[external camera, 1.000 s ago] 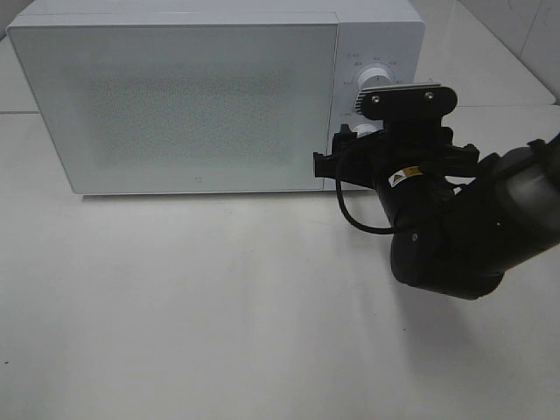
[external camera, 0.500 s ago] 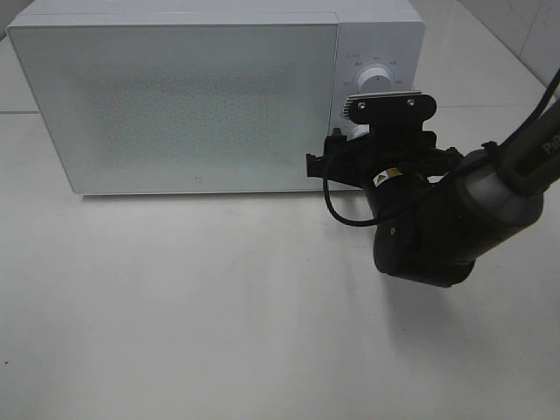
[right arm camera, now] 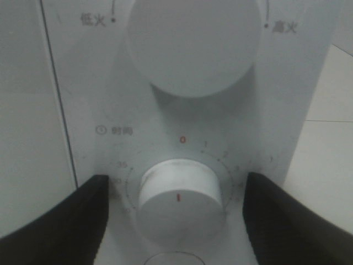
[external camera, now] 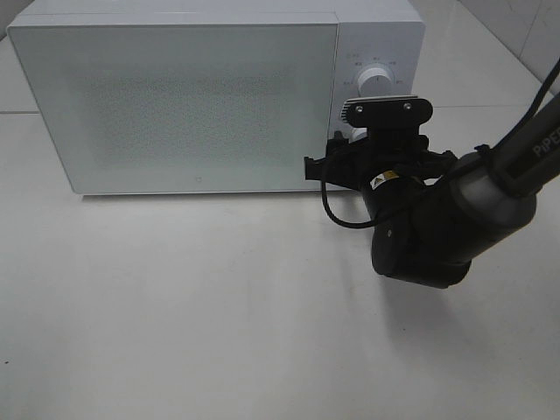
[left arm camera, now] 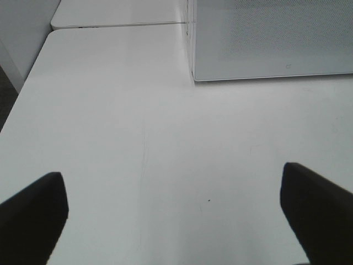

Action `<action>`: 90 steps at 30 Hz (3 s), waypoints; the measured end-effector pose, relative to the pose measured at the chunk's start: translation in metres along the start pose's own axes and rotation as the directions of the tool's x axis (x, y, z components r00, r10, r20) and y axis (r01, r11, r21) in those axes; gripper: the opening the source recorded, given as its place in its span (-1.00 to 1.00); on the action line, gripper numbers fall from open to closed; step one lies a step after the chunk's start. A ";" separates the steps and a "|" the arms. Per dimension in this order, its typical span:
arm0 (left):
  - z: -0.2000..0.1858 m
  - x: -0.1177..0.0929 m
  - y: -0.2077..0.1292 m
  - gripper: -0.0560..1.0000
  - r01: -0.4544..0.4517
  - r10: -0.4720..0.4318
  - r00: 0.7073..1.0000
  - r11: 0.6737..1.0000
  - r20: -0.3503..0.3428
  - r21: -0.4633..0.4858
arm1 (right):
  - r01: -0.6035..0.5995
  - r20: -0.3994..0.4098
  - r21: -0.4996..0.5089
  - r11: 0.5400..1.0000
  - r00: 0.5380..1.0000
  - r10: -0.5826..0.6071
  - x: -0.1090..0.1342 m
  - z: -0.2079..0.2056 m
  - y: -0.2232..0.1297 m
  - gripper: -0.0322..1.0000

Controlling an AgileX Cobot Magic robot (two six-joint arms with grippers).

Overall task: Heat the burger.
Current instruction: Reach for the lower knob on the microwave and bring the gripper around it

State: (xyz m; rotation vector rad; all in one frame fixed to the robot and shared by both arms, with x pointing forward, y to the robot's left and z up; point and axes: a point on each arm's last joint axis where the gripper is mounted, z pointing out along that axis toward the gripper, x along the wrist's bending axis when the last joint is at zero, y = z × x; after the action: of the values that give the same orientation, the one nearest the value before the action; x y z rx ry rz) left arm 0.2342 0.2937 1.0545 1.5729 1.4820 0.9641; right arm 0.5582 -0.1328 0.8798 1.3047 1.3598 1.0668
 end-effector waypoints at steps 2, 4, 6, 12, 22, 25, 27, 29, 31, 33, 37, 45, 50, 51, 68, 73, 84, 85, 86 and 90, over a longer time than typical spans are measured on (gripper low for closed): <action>0.000 0.000 0.000 0.98 0.000 0.000 1.000 1.000 0.000 0.000 | -0.002 0.000 0.002 1.000 1.000 0.002 0.000 0.000 0.000 0.28; 0.000 0.000 0.000 0.98 0.000 0.000 1.000 1.000 0.000 0.000 | -0.005 -0.001 0.004 1.000 1.000 0.005 0.000 0.000 -0.001 0.14; 0.000 0.000 0.000 0.98 0.000 0.000 1.000 1.000 0.000 0.000 | -0.006 0.000 0.004 1.000 1.000 0.006 0.000 0.000 -0.001 0.04; 0.000 0.000 0.000 0.98 0.000 0.000 1.000 1.000 0.000 0.000 | -0.011 0.007 0.007 1.000 1.000 0.010 -0.001 0.000 -0.001 -0.09; 0.000 0.000 0.000 0.98 0.000 0.000 1.000 1.000 0.000 0.000 | -0.011 0.007 0.007 1.000 1.000 0.010 -0.001 0.000 -0.001 -0.09; 0.000 0.000 0.000 0.98 0.000 0.000 1.000 1.000 0.000 0.000 | -0.018 0.007 0.007 1.000 1.000 0.017 -0.001 0.000 -0.001 -0.09; 0.000 0.000 0.000 0.98 0.000 0.000 1.000 1.000 0.000 0.000 | -0.025 0.007 0.007 1.000 1.000 0.024 -0.001 0.000 -0.001 -0.09; 0.000 0.000 0.000 0.98 0.000 0.000 1.000 1.000 0.000 0.000 | -0.046 0.006 0.007 0.999 0.999 0.046 0.000 0.000 -0.001 -0.09; 0.000 0.000 0.000 0.98 0.000 0.000 1.000 1.000 0.000 0.000 | -0.052 0.005 0.006 0.999 0.999 0.052 0.000 0.000 -0.001 -0.09; 0.000 0.000 0.000 0.98 0.000 0.000 1.000 1.000 0.000 0.000 | -0.071 0.005 0.006 0.997 0.997 0.071 0.000 0.000 -0.001 -0.09; 0.000 0.000 0.000 0.98 0.000 0.000 1.000 1.000 0.000 0.000 | -0.132 0.004 0.006 0.991 0.991 0.132 0.000 0.000 -0.001 -0.09; 0.000 0.000 0.000 0.98 0.000 0.000 1.000 1.000 0.000 0.000 | -0.340 -0.008 0.004 0.940 0.940 0.340 0.000 0.000 -0.001 -0.09; 0.000 0.000 0.000 0.98 0.000 0.000 1.000 1.000 0.000 0.000 | -0.452 -0.011 0.007 0.892 0.892 0.452 0.001 -0.001 -0.001 -0.08; 0.000 0.000 0.000 0.98 0.000 0.000 1.000 1.000 0.000 0.000 | -0.471 -0.011 0.008 0.882 0.882 0.471 0.001 -0.001 -0.001 -0.08; 0.000 0.000 0.000 0.98 0.000 0.000 1.000 1.000 0.000 0.000 | -0.797 -0.005 0.012 0.603 0.603 0.798 0.000 -0.001 -0.001 -0.08; 0.000 0.000 0.000 0.98 0.000 0.000 1.000 1.000 0.000 0.000 | -0.833 -0.003 0.010 0.554 0.554 0.833 0.000 -0.001 -0.001 -0.08; 0.000 0.000 0.000 0.98 0.000 0.000 1.000 1.000 0.000 0.000 | -0.953 0.005 -0.007 0.302 0.302 0.953 0.001 -0.001 0.000 -0.08; 0.000 0.000 0.000 0.98 0.000 0.000 1.000 1.000 0.000 0.000 | -0.961 0.009 -0.010 0.275 0.275 0.962 0.002 -0.001 0.000 -0.08; 0.000 0.000 0.000 0.98 0.000 0.000 1.000 1.000 0.000 0.000 | -0.961 0.009 -0.010 0.275 0.275 0.962 0.002 -0.001 0.000 -0.08; 0.000 0.000 0.000 0.98 0.000 0.000 1.000 1.000 0.000 0.000 | -0.983 0.010 -0.017 0.181 0.181 0.983 0.002 -0.001 0.000 -0.08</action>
State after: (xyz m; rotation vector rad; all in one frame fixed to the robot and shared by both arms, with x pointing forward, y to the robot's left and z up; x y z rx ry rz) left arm 0.2342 0.2937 1.0545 1.5729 1.4820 0.9641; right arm 0.5572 -0.1306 0.8801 2.2803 0.2378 1.8786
